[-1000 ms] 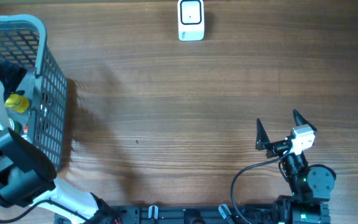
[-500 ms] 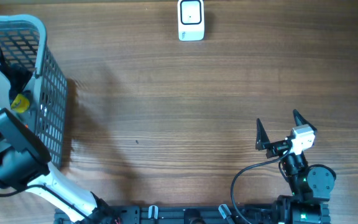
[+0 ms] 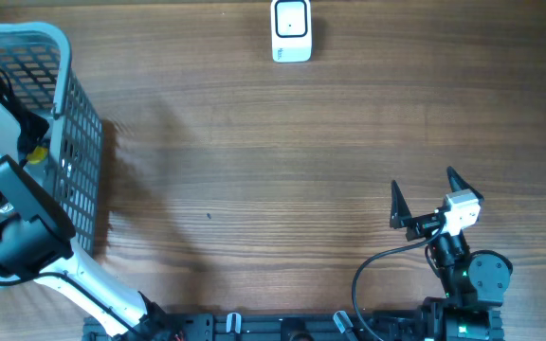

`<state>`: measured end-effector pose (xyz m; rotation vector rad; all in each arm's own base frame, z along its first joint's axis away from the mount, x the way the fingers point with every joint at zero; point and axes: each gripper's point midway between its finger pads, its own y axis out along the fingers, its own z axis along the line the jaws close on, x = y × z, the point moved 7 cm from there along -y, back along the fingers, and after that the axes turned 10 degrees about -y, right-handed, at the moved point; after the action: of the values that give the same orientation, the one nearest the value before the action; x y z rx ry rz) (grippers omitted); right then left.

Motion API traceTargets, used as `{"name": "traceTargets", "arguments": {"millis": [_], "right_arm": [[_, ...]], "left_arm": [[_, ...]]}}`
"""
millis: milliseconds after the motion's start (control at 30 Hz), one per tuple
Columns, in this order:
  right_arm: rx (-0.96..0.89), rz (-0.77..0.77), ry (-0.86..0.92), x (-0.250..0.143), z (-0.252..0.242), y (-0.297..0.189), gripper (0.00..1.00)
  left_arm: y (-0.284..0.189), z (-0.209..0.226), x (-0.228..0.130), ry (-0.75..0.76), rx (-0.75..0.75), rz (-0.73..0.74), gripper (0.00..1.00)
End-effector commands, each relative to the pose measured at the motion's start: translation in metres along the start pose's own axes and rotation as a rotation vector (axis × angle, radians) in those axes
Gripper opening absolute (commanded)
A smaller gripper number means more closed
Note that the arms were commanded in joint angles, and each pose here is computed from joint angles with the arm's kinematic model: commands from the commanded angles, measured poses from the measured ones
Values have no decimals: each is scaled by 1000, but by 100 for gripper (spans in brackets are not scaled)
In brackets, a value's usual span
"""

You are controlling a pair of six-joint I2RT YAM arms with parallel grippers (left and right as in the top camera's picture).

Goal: Scan the item barcode
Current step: 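Reach the left gripper into the basket and grasp the yellow Mentos tube, then carry the Mentos tube with the left gripper and set it on the table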

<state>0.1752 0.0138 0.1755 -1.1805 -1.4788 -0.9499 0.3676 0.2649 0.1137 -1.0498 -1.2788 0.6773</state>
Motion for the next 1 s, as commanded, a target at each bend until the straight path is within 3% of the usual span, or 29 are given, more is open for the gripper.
{"name": "traceTargets", "arguments": {"millis": [0,267,567,800,867,967], "right_arm": [[-14,-5,13,1,-2,0,100],[-14,-5,13,1,-2,0,100],[-14,-5,13,1,-2,0,100],[-14,-5,13,1,-2,0,100],[-14,-5,13,1,-2,0,100],[-14,-5,13,1,-2,0,100]], "left_arm": [[1,4,0,-6,22,5,56],[-83,12,27,-48,-85,-116,49],[-245,45,43,-186,-400,-341,54],[-354,47,5,-218,-952,-186,53],[-368,35,-10,-172,-1047,-114,53],[-385,-9,-61,-19,-1144,33,51]]}}
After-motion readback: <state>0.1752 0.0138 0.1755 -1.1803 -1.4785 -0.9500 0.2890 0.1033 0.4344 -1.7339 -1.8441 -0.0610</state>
